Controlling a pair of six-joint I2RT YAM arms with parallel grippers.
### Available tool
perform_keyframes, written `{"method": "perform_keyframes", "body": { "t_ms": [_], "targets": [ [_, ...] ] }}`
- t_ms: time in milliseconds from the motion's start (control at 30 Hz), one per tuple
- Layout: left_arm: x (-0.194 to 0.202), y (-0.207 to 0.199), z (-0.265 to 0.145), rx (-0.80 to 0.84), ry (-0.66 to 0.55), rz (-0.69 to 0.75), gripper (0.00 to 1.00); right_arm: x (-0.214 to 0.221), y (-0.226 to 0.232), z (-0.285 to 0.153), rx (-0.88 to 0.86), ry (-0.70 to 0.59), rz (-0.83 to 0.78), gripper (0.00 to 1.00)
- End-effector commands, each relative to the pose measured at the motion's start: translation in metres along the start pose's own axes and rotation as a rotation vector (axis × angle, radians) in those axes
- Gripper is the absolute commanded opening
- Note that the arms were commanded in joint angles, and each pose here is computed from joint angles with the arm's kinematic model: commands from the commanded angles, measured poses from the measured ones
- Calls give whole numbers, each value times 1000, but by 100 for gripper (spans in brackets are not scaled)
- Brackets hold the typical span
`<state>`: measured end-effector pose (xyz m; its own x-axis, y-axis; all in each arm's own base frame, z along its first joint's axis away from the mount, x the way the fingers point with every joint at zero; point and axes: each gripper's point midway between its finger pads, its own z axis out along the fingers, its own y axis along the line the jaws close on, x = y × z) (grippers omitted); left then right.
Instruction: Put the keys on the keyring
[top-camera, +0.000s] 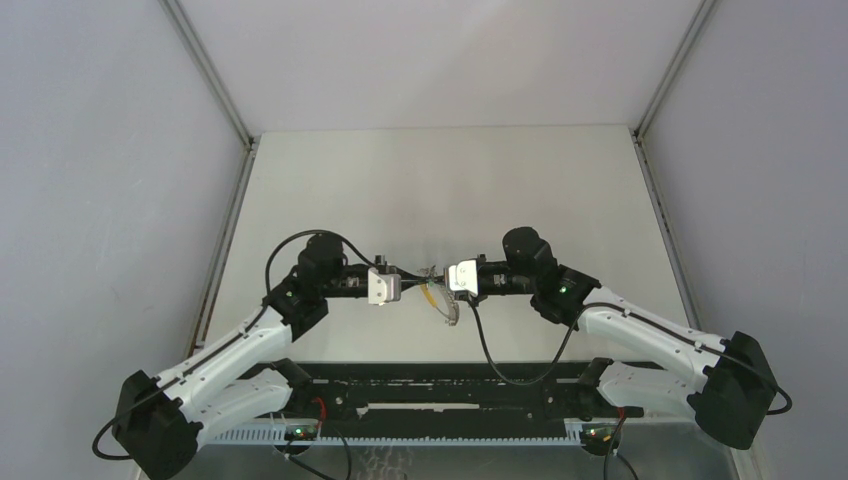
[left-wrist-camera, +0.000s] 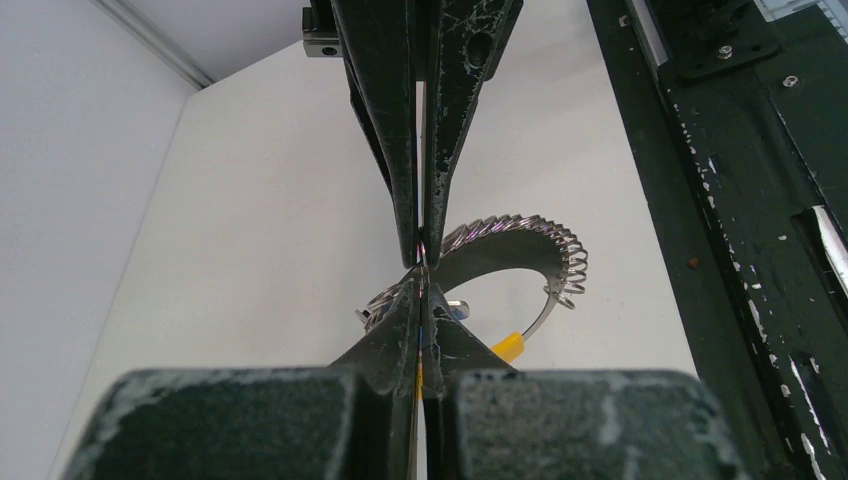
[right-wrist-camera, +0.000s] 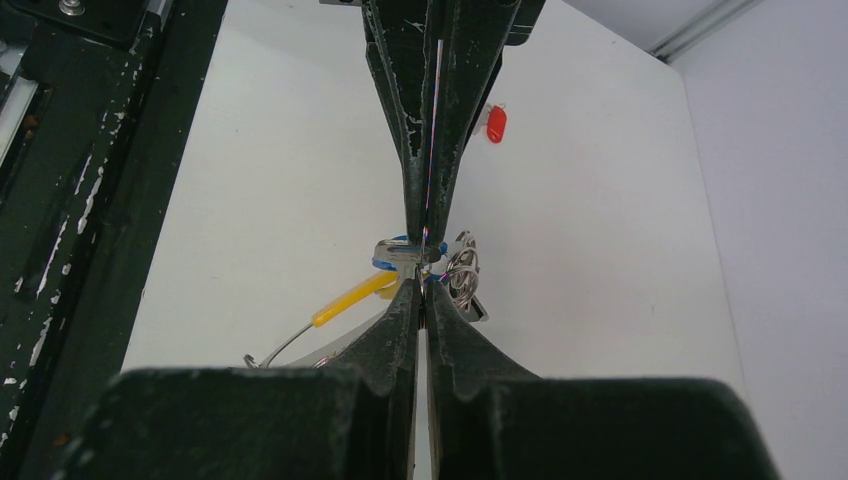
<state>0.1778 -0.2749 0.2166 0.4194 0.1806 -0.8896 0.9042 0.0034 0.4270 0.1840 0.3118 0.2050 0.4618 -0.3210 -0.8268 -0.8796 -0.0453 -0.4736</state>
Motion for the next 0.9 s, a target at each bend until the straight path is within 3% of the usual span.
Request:
{"method": "perform_keyframes", "body": {
  "t_ms": [0, 867],
  "targets": [
    [-36, 21, -2, -46, -64, 77, 0, -39, -21, -4, 53, -98, -60, 0],
    [-37, 17, 3, -13, -77, 64, 0, -48, -22, -5, 54, -135, -42, 0]
  ]
}}
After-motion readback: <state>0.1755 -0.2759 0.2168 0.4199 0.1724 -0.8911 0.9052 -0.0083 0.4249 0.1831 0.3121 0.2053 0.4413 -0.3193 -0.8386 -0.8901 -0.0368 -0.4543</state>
